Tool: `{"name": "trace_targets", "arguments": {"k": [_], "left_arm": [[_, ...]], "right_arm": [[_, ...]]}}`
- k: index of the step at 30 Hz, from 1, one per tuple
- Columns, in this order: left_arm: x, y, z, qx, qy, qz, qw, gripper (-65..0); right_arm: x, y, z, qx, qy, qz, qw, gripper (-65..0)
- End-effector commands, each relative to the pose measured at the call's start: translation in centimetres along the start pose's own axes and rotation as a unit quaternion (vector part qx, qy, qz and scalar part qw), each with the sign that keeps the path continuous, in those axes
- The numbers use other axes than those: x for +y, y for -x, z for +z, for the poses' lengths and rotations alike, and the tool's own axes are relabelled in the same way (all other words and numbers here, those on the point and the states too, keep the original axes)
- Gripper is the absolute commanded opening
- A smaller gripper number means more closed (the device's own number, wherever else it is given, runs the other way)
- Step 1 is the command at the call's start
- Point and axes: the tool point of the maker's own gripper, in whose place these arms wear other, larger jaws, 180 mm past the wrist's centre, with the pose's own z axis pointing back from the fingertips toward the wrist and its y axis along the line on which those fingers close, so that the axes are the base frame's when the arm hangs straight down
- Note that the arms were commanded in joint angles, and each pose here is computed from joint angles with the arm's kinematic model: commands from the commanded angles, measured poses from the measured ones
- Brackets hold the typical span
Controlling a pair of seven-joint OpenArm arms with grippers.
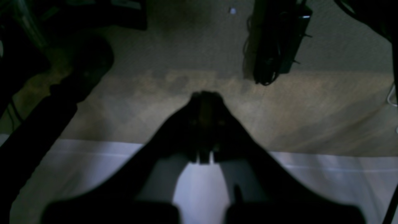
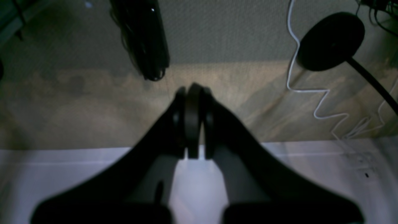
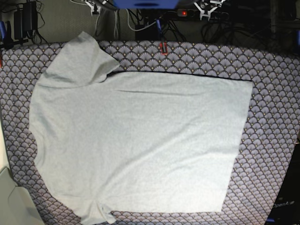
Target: Fold the T-shirt properly
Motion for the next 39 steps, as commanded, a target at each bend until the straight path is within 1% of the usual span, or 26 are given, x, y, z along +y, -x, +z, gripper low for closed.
{"name": "trace_targets", "arguments": {"k": [1, 6, 37, 39], "left_arm": [[0.24, 0.31, 0.00, 0.002, -0.003, -0.002, 1.000, -64.7], [0.13, 0.13, 0.02, 0.000, -0.002, -0.002, 1.000, -64.7], [-0.28, -0.21, 0.05, -0.005, 0.002, 0.000, 1.000, -64.7], [-0.29, -0.55, 0.05, -0.014, 0.002, 0.001, 1.000, -64.7]], "right_arm": [[-0.14, 0.19, -0.01, 0.001, -0.002, 0.002, 1.0000, -65.0], [-0.20, 0.80, -0.02, 0.003, -0.001, -0.001, 1.0000, -65.0], [-0.06, 0.32, 0.00, -0.002, -0.002, 0.002, 1.0000, -65.0], [-0.16, 0.31, 0.00, -0.002, -0.001, 0.002, 1.0000, -65.0]]}}
